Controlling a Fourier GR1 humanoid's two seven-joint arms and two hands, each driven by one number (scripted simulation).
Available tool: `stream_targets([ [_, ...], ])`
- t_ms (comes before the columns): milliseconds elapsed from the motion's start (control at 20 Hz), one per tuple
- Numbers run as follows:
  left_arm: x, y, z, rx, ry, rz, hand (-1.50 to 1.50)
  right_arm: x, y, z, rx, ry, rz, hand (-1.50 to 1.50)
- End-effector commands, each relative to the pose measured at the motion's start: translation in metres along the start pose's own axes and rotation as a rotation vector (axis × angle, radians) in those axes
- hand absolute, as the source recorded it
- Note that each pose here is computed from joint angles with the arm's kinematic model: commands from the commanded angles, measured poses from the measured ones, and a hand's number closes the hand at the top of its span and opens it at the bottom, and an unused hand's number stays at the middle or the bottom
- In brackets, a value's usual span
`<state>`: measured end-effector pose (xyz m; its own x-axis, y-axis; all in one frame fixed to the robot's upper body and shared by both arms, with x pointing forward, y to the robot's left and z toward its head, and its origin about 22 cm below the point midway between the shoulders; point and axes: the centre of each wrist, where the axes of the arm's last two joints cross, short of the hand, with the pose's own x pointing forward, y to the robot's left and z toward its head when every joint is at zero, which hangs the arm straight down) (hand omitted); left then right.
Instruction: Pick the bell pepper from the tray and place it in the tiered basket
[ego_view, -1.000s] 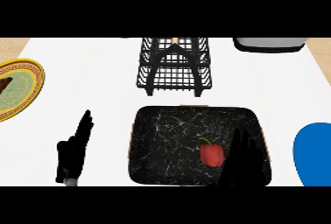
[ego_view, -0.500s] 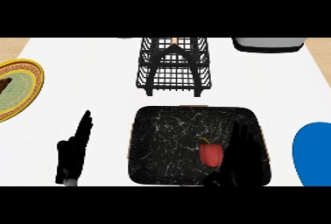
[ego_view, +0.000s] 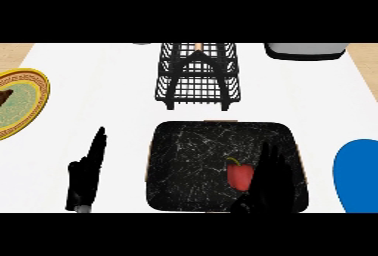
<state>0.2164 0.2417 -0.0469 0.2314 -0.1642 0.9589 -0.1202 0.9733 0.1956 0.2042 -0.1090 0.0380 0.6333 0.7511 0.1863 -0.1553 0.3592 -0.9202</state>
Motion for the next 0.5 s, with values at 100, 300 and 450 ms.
stream_targets([
  [100, -0.019, -0.001, 0.01, 0.002, 0.044, -0.007, 0.0, 0.013, 0.004, -0.001, 0.017, 0.204, -0.014, 1.5],
  [300, -0.004, 0.016, -0.005, 0.006, 0.05, -0.005, 0.0, 0.02, 0.016, -0.006, -0.019, 0.157, -0.005, 1.5],
  [450, -0.013, 0.005, 0.0, 0.013, 0.037, 0.003, 0.0, 0.019, 0.004, -0.007, -0.017, 0.117, 0.038, 1.5],
])
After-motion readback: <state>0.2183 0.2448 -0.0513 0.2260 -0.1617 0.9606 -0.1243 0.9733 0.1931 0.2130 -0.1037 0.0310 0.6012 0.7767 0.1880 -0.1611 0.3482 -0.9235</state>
